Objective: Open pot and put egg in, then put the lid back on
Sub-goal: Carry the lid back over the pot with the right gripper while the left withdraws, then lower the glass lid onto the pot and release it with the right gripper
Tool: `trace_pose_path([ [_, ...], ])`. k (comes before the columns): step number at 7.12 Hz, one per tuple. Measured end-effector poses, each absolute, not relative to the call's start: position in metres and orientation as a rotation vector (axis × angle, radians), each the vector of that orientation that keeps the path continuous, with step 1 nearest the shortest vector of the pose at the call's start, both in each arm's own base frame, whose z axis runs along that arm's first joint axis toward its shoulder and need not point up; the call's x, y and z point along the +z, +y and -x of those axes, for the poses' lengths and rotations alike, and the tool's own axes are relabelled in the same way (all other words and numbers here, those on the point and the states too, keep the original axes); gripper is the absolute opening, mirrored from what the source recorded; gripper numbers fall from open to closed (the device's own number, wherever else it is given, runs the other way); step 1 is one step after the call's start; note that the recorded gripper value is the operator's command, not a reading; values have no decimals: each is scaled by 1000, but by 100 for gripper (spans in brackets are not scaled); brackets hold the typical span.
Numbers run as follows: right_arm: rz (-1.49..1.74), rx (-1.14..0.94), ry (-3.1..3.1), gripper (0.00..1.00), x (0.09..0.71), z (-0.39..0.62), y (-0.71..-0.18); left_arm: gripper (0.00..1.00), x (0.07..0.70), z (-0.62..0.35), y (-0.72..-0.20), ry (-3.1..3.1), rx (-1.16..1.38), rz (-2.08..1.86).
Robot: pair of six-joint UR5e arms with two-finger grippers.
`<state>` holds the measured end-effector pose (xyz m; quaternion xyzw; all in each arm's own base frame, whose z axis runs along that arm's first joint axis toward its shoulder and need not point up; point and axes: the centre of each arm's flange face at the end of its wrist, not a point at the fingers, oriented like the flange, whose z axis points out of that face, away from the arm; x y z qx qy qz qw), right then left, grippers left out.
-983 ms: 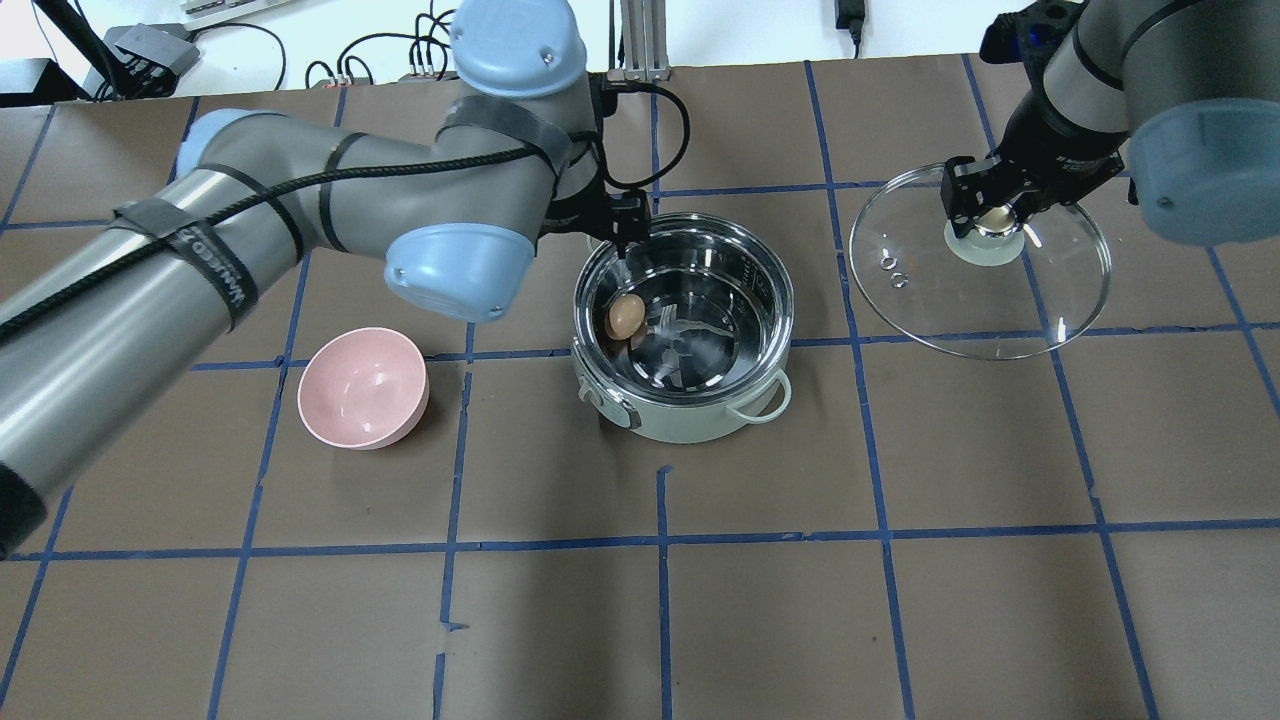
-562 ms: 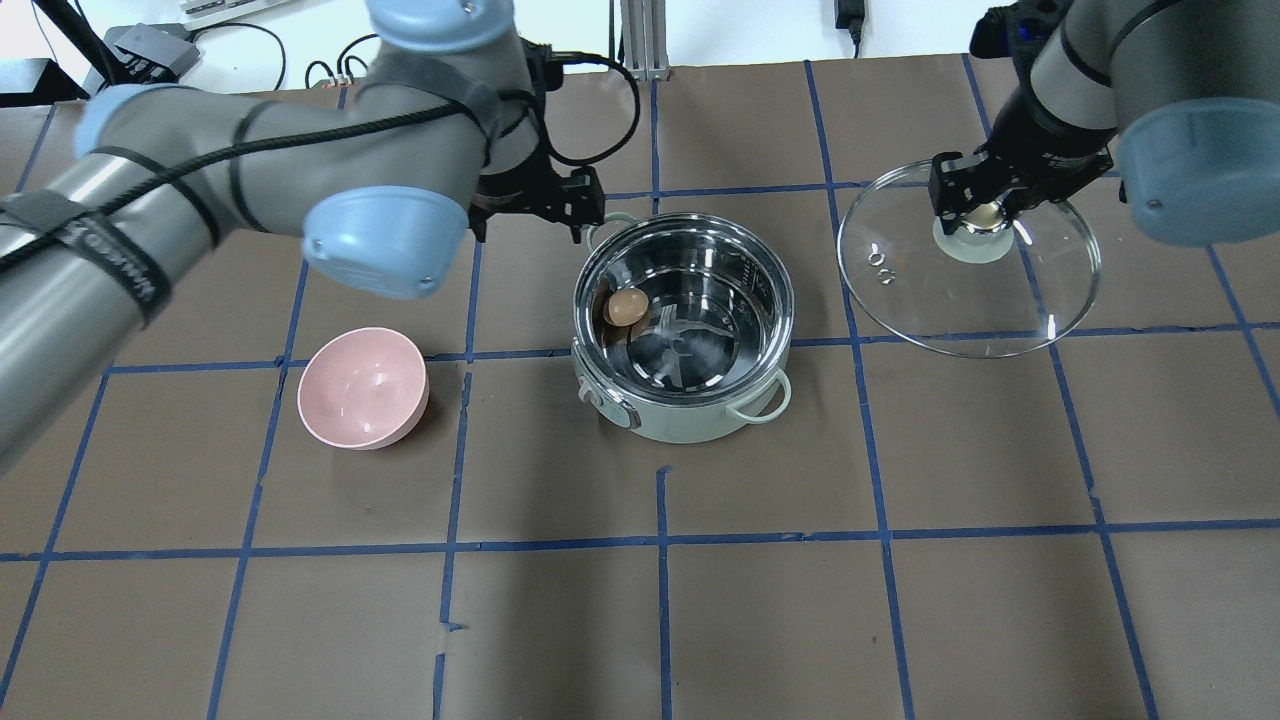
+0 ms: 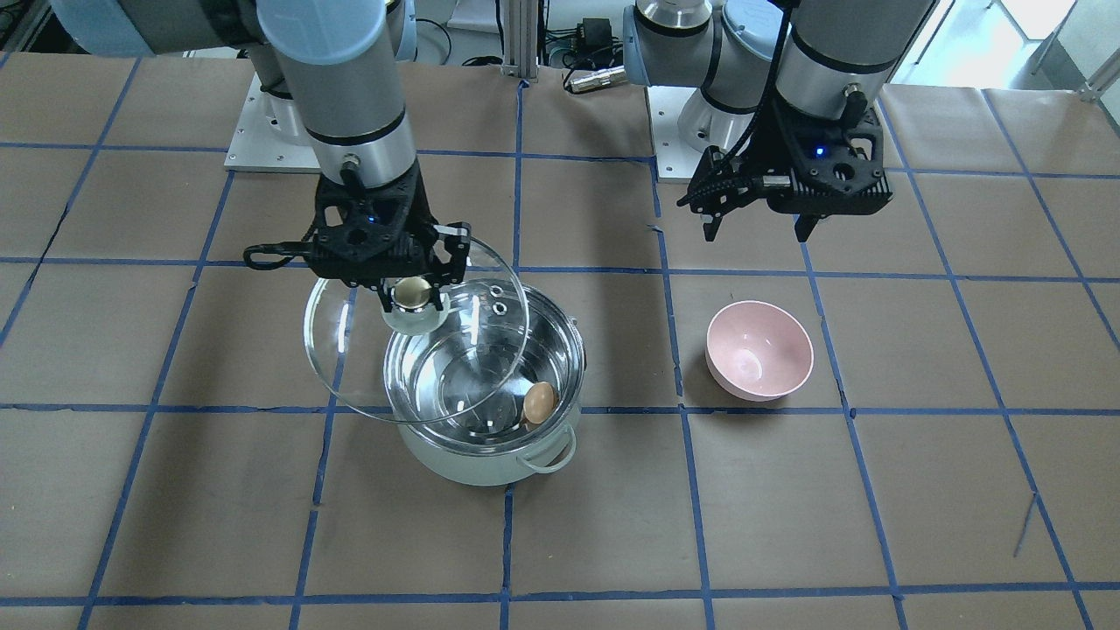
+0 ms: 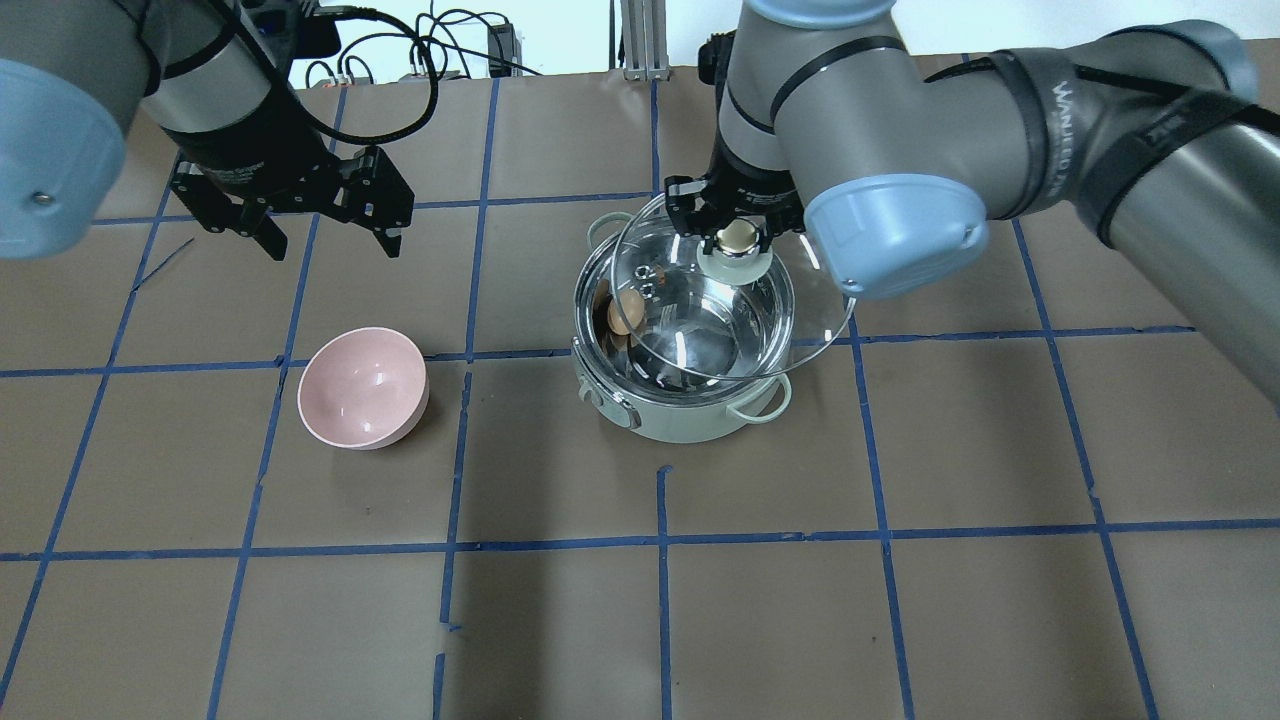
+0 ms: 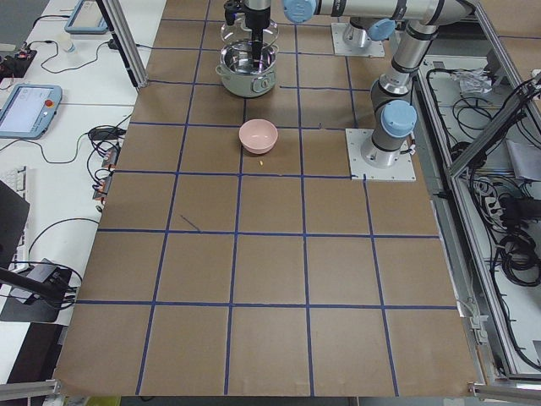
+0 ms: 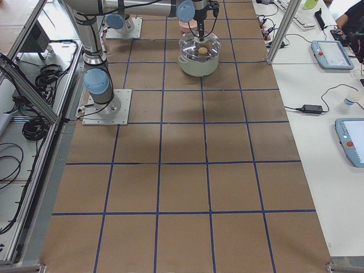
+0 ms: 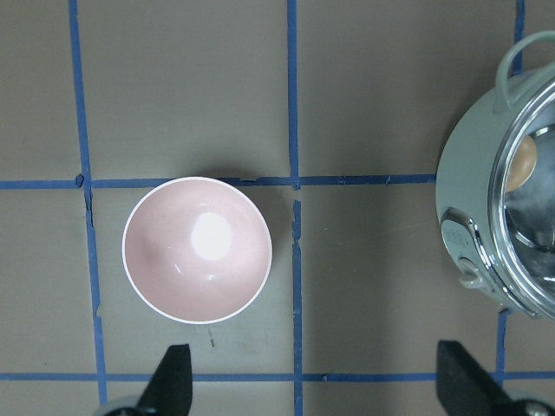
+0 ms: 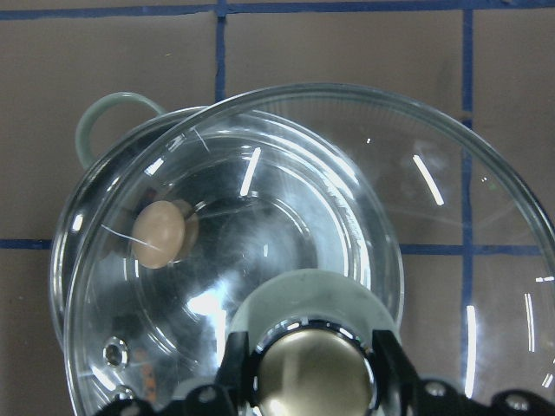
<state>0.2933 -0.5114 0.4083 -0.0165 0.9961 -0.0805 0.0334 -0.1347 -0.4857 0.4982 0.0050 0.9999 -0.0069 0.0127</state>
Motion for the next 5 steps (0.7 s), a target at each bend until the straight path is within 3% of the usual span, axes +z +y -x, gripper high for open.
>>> trace_pose_path([
  [5,87,-202,2992,21,371,-320,-515,100,502,132,-483,3110,-9,-87],
])
